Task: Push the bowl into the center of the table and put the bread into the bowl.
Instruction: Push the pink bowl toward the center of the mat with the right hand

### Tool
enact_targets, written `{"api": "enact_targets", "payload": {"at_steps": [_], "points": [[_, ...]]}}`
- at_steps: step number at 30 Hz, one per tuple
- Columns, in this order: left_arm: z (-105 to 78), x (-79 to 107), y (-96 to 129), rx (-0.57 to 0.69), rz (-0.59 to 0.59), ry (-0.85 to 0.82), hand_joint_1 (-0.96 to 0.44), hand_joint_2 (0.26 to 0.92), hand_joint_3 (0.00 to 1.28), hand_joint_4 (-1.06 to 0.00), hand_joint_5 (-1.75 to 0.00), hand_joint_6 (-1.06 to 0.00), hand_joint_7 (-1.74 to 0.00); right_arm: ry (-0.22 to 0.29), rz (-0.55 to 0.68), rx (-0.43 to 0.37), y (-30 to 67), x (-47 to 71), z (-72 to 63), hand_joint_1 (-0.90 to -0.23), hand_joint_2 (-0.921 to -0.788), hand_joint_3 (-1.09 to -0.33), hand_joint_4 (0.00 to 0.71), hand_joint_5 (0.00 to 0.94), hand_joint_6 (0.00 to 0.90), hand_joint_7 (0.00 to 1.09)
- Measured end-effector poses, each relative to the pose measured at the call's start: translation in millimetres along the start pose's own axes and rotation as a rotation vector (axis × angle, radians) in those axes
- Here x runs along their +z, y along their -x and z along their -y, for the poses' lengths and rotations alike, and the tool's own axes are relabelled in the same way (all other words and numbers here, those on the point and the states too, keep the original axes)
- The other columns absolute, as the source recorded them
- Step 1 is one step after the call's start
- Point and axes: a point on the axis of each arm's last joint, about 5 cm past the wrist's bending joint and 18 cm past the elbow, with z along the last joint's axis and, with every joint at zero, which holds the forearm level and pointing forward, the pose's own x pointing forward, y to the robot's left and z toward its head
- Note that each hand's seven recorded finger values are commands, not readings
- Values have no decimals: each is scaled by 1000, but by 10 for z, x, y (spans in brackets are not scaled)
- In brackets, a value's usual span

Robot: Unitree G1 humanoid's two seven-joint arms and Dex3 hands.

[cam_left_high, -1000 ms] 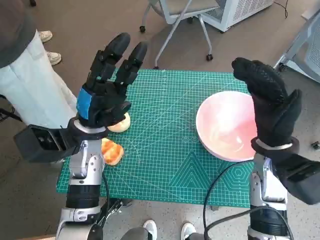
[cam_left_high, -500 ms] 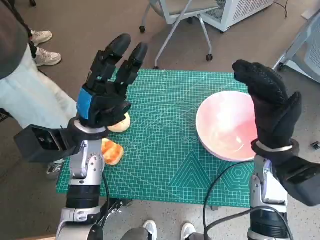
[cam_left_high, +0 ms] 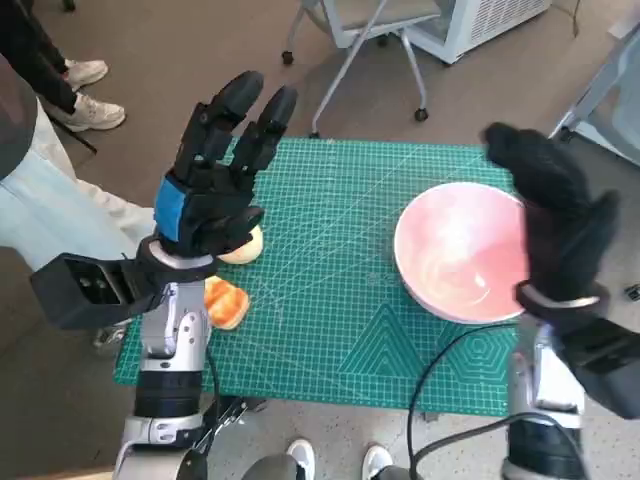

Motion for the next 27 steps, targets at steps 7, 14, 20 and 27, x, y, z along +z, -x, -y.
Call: {"api": "enact_targets", "payload": {"at_steps": [7,14,20,27], "points": [[-8,1,20,6,1,-9,-629,921,279,-166,-14,1,-515,172,-111,-157,161,-201,296,-638,-921,-818,186,0,78,406],[1,2,17,-4,-1,-36,-637,921,307,-167,-13,1,-490,202,-245,-281,268,-387,435,-578,-921,-870,178,0,73,394],[1,5,25,-6,3,-51,-637,921,312,-168,-13,1,-486,130,-397,-403,392,-545,470,-567,-921,-876,166,0,98,365],[-6,6,63,-6,-10,-77,-638,921,324,-169,-12,1,-483,13,-589,-485,614,-697,387,-574,-921,-858,148,0,132,331]]}}
